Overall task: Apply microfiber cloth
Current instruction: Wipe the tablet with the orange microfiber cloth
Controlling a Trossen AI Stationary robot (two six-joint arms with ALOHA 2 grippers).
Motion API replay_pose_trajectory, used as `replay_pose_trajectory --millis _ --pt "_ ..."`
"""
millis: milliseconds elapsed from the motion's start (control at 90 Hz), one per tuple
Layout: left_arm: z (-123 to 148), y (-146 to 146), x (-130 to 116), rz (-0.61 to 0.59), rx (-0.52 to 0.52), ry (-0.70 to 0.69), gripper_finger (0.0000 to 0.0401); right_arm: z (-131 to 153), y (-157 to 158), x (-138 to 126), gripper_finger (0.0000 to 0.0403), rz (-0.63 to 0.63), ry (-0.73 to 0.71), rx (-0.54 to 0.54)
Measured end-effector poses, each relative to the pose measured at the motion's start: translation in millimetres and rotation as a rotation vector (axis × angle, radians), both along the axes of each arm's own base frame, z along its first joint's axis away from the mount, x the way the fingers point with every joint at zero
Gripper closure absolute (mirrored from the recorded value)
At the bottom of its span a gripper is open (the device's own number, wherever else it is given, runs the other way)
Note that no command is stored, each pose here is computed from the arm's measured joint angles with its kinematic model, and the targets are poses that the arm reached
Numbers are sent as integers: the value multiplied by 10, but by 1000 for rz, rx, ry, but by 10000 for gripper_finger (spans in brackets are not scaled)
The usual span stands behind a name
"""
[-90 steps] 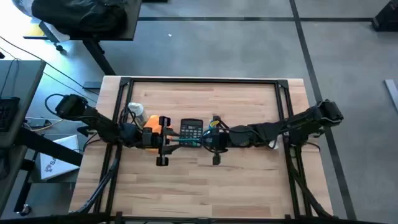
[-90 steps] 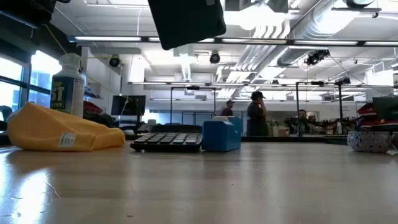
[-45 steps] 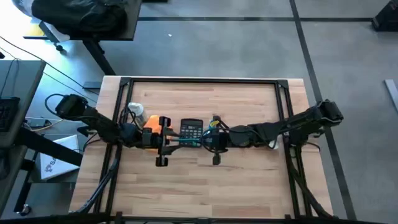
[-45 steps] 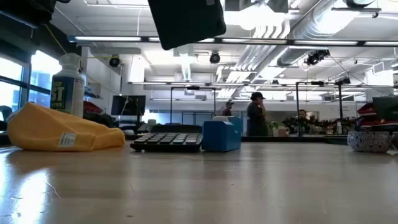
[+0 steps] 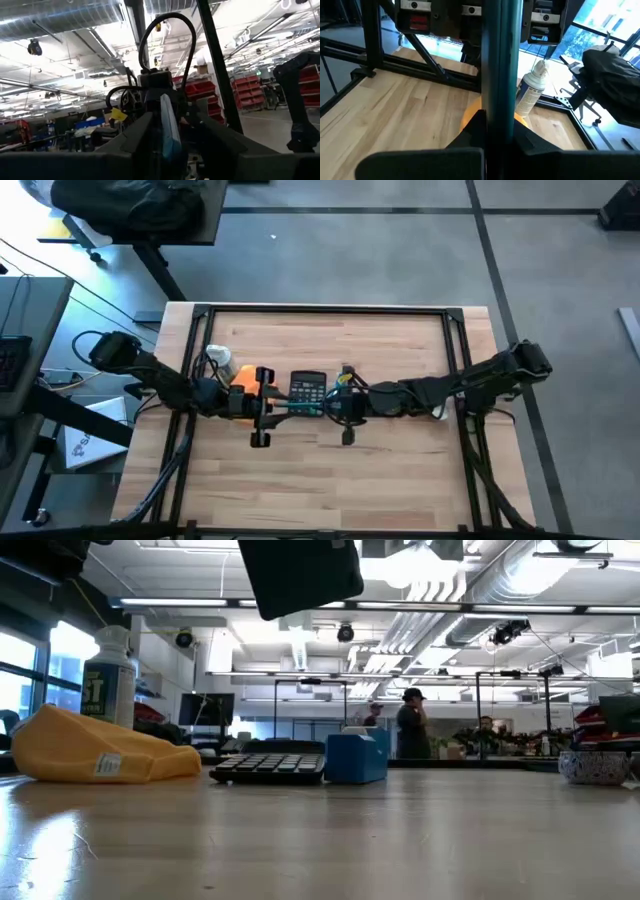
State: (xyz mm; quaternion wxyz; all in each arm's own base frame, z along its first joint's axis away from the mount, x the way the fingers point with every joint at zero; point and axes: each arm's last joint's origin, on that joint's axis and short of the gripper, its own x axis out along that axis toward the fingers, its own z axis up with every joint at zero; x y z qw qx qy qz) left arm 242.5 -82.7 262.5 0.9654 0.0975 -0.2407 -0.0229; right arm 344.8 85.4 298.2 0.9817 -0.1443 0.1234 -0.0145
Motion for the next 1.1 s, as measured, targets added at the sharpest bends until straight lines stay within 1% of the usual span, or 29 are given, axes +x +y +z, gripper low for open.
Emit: replay_pose_trajectory --millis 822,889,967,1100 --pt "1 1 1 9 15 -1 275 26 3 4 401 3 -23 7" --pt "1 0 0 11 20 -2 283 26 3 4 401 4 -23 7" --pt "1 0 0 12 23 -2 302 25 3 4 401 4 -22 7" --pt "0 -3 1 5 36 -4 356 19 5 2 401 10 -16 6"
